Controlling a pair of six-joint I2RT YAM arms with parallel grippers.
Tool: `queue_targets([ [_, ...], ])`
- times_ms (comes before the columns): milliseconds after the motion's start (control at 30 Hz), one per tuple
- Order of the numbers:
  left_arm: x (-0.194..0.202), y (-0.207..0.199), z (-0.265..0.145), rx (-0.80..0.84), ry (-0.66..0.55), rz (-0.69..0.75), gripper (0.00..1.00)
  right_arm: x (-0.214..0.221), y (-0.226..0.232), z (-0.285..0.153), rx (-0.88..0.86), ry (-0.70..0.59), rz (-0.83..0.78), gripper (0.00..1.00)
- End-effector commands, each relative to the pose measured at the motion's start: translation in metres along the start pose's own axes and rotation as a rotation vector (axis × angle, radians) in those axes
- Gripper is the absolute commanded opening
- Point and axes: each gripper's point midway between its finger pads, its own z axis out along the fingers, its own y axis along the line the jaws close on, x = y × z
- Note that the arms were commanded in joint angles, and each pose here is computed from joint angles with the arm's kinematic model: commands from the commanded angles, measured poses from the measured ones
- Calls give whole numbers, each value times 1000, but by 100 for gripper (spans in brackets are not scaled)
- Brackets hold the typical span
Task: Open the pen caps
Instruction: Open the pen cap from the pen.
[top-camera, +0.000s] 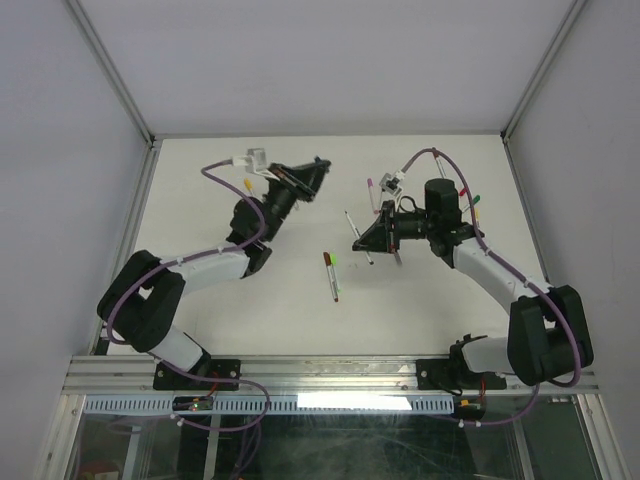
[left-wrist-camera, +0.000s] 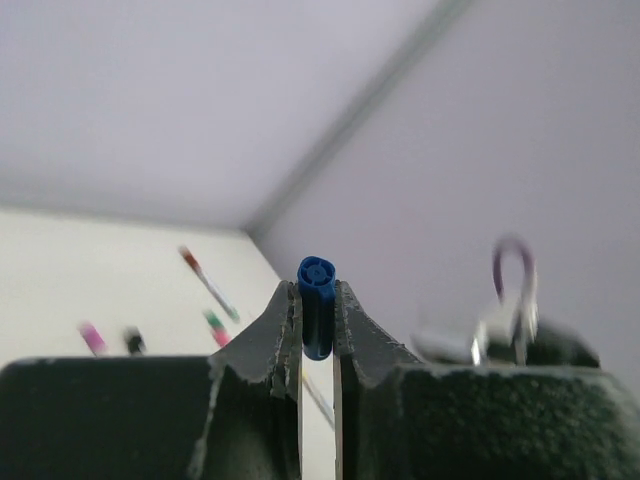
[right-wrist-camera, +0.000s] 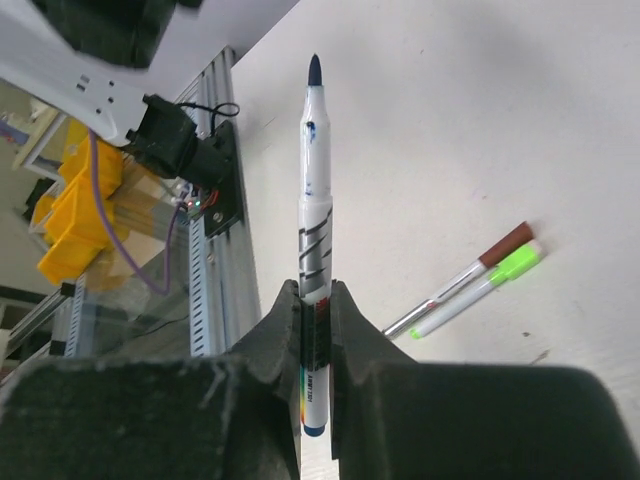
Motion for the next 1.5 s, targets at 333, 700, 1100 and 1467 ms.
queue_targets([
  [333,-115,14,-31,-98,-245,35,0,7,18,-2,-35,58,-80,0],
  [700,-31,100,-145,-514,77,50,0,11,16,1,-22,74,-96,0],
  [1100,0,189,-204,-819,213,-36,0,17,11,7,-10,98,-88,0],
  [1467,12,259,-232,-1209,318,-81,2,19,6,8,1,105,-79,0],
])
